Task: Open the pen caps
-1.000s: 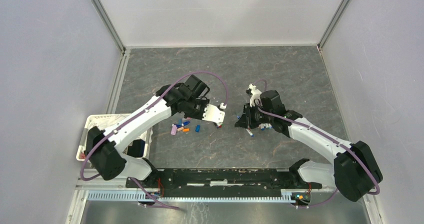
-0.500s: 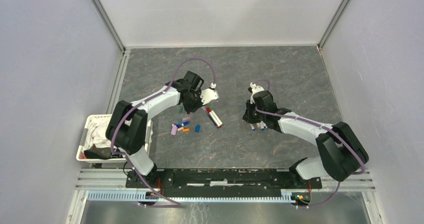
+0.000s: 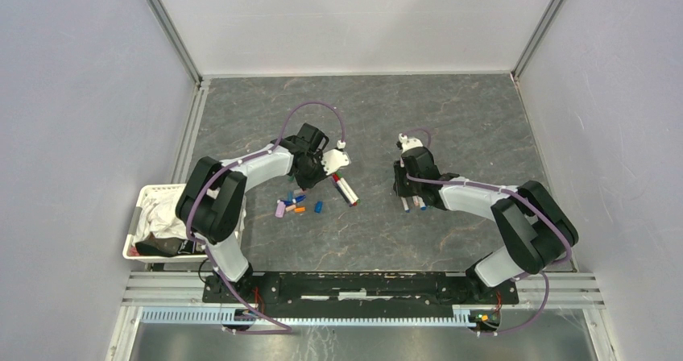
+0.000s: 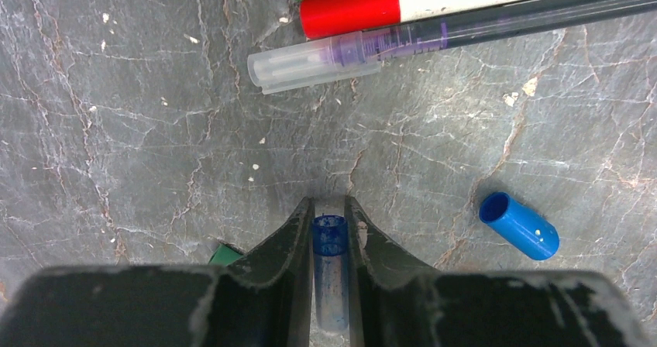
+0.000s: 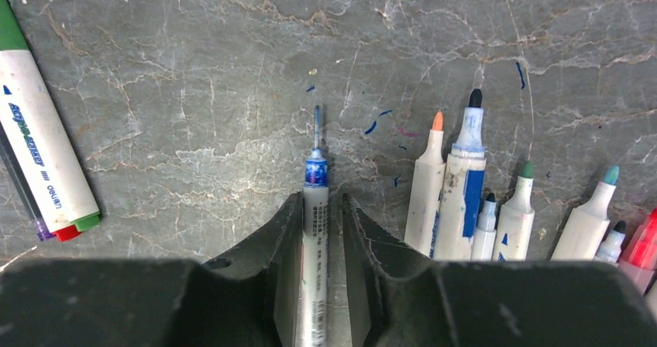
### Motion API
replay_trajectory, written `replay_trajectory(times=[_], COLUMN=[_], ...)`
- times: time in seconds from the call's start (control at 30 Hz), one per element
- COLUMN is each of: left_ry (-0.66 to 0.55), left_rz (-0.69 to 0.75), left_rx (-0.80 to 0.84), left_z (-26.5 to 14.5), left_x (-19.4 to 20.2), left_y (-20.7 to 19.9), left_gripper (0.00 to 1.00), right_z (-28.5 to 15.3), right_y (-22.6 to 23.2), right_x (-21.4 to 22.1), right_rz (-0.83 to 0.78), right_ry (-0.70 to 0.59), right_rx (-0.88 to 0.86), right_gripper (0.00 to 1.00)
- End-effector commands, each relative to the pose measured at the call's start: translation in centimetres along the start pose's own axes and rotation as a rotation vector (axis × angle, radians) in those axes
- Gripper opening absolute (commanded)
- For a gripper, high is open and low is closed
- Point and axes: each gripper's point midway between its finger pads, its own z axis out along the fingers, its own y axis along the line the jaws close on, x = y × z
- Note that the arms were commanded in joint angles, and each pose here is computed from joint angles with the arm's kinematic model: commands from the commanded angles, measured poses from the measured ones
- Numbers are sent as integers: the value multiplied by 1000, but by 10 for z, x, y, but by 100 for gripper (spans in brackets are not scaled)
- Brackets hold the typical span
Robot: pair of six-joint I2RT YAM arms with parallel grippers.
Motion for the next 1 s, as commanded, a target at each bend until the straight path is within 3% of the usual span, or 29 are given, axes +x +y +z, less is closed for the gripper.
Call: replay_trajectory(times=[0.0,0.17,0.33,0.43,0.47,0.53,0.63,0.8,0.83,0.93,0.97], left_ry=[16,15,-5,-18,-22,-39,-72,-128,-141,-175,-184], left_rz=[-7,5,9,14,13,13,11,2,-3,-31,-45], left_rx=[31,58,82,107,111,108,98,43,26,-12,-26], left_z=[4,-2,-15,-24,-27,-34,-48,-80,-87,-108,-114], left_x=[7,6,1,-3,-5,-9,-20,-40,-44,-53,-54], left_y=[-9,-13,-18,-21,-21,-20,-14,4,8,20,24], left_gripper=[28,34,36,55,56,57,58,60,73,79,89], right_z=[6,3,-6,-9,-10,-12,-15,-29,-34,-47,-50], right_y=[-6,-9,-11,-7,-8,-6,-1,5,4,-5,-10], right_x=[-4,2,-2,-6,-2,-3,-9,-37,-43,-57,-59], right_rz=[-24,-30,-46,-55,-61,-59,-58,-66,-73,-84,-89], right_ry=[-7,4,-7,-7,15,17,10,-39,-54,-92,-95], right_rx=[39,46,50,31,33,21,2,-6,-3,35,50], right_gripper=[32,31,17,17,17,15,0,0,0,0,0])
